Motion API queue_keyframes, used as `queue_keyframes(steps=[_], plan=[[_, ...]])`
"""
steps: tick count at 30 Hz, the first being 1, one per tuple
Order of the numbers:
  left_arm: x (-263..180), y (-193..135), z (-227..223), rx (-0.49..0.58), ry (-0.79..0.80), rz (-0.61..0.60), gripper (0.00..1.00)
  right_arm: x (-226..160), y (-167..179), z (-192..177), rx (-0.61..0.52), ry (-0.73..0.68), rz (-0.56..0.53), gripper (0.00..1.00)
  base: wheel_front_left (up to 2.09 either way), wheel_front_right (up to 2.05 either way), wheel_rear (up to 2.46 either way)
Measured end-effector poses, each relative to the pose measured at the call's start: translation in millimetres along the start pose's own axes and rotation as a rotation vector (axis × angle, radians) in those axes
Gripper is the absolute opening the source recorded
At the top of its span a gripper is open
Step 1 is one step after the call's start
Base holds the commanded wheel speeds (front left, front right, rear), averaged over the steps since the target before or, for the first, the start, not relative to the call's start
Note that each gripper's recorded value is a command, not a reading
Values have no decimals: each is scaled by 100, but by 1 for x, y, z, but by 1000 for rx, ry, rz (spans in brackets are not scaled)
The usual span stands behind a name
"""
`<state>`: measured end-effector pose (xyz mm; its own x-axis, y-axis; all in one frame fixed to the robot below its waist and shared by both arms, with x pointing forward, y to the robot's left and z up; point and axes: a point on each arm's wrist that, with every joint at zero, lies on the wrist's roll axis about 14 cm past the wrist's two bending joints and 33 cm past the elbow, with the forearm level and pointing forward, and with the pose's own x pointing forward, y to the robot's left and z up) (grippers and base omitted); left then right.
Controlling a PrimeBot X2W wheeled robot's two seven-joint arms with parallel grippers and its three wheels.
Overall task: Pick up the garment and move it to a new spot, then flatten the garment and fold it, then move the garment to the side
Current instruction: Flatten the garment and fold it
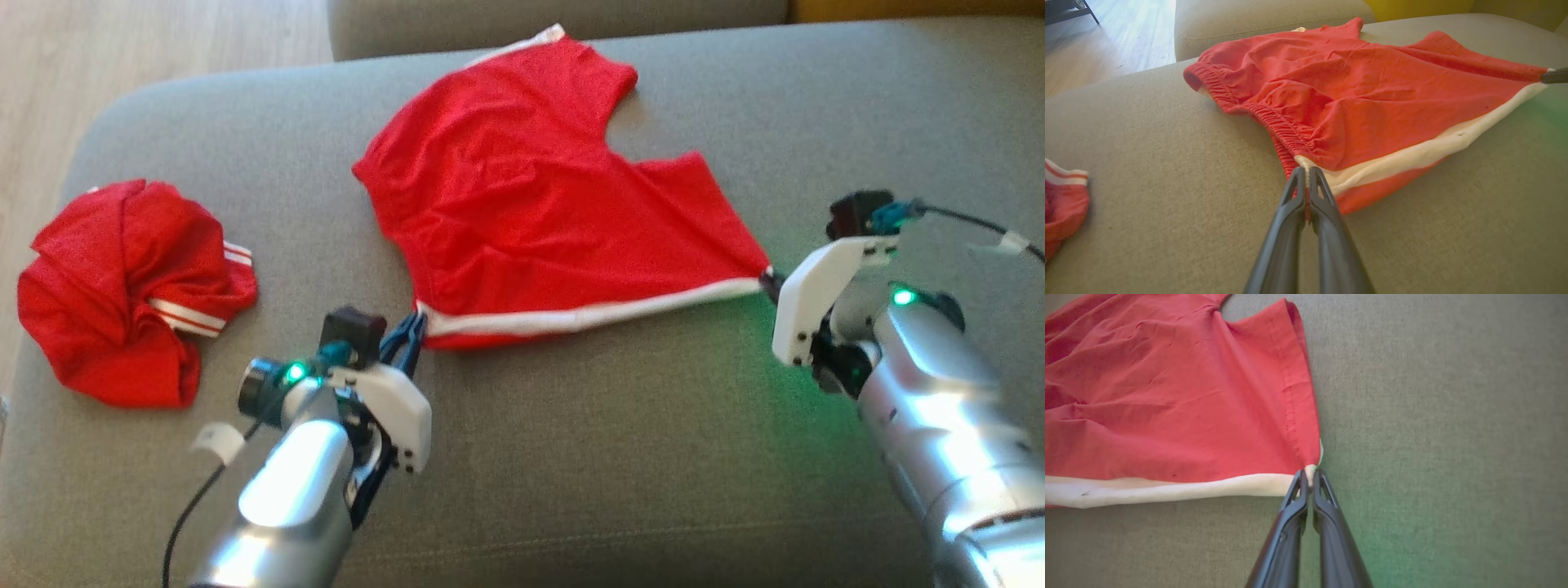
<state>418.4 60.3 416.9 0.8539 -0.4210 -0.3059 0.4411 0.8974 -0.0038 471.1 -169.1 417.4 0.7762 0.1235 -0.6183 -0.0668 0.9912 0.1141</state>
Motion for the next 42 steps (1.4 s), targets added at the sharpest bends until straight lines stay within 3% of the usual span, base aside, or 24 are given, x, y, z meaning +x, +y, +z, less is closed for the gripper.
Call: queue_keyframes(steps=[12, 32, 38, 42], plan=[[-43, -29, -19, -47, -7, -17, 0, -40, -10, -62, -65, 197, 24, 0, 0, 0, 0], [-107, -80, -47, -108, 8, -120, 0, -118, -35, -101, -110, 376, 106, 0, 0, 0, 0], [-119, -88, -46, -129, 13, -131, 0, -133, -38, -101, -121, 394, 115, 0, 0, 0, 0], [-121, -84, -37, -155, -4, -116, 0, -133, -40, -79, -115, 332, 107, 0, 0, 0, 0]])
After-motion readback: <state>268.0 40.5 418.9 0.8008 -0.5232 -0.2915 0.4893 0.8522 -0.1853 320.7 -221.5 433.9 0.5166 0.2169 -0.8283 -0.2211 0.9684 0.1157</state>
